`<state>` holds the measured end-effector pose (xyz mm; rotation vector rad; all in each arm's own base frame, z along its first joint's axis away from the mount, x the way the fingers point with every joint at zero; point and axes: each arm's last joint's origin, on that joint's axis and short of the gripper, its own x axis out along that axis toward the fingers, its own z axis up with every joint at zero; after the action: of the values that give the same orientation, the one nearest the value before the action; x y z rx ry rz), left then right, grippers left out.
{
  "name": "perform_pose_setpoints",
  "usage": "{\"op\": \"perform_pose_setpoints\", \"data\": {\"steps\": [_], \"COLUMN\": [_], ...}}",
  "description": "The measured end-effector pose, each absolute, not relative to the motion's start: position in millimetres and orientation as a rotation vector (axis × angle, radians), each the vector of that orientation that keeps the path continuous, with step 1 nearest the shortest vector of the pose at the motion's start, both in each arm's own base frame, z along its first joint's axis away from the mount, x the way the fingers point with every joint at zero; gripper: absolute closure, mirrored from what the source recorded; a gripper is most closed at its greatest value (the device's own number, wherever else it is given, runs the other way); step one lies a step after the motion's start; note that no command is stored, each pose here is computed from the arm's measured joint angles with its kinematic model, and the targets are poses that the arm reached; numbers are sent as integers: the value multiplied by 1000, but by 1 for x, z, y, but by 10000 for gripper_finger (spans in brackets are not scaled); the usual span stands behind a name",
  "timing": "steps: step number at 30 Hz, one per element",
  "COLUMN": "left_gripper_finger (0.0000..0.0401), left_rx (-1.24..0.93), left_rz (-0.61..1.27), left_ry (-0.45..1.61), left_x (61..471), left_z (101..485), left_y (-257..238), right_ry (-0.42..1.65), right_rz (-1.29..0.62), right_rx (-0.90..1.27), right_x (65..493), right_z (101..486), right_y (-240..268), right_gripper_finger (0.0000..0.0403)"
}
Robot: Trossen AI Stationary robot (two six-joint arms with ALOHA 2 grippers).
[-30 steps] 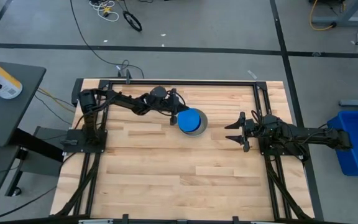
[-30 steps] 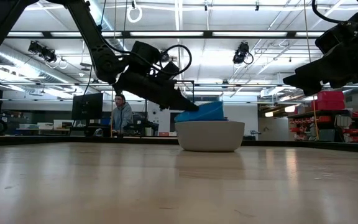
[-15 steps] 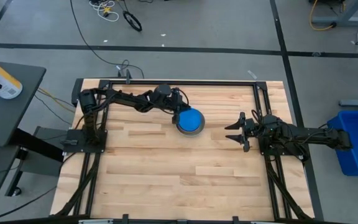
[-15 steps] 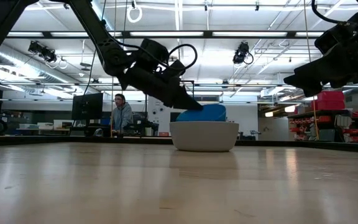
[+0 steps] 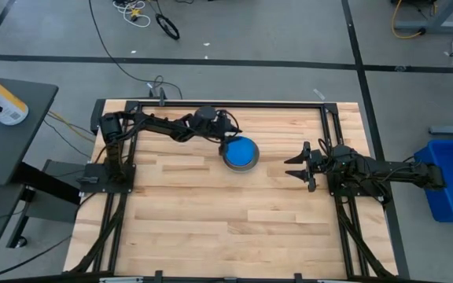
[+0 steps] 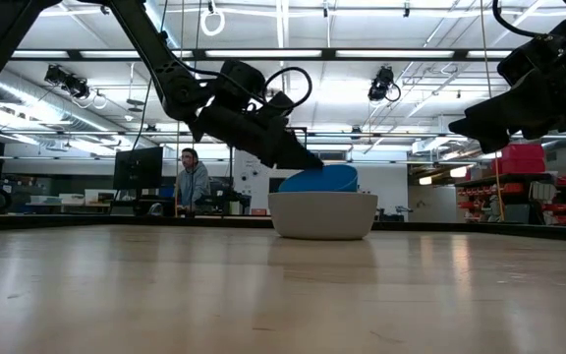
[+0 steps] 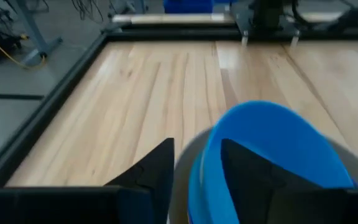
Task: Nest bowls inside each other
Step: Stack the blue bowl on top of the dark blue bowl, then return to Home Position
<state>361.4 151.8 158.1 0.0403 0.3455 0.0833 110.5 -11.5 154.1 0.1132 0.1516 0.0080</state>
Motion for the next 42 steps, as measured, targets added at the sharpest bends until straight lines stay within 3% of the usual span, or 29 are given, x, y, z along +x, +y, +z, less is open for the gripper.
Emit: {"op": "perform_pose_setpoints", "data": {"steps": [4, 8, 11, 17, 19, 42], "left_gripper_finger": [238, 242, 270, 377, 392, 400], "left_rx": [32, 32, 39, 54, 57, -50], "left_rz": [97, 112, 111, 102, 99, 89], "left_ry": [280, 227, 199, 155, 146, 256], "left_x": [363, 365, 366, 369, 369, 401], "left_z": [164, 169, 172, 177, 178, 135], "left_y": [153, 153, 152, 148, 146, 153], "right_ry": [152, 152, 152, 152, 152, 151], "right_rz": [8, 8, 8, 8, 8, 8], "right_rx": [113, 113, 113, 113, 113, 113], "right_x": [111, 111, 111, 111, 111, 111], "right_z": [154, 154, 154, 154, 154, 154], "right_y": [-11, -11, -11, -11, -11, -11], "right_gripper_finger": [199, 191, 185, 176, 173, 137]}}
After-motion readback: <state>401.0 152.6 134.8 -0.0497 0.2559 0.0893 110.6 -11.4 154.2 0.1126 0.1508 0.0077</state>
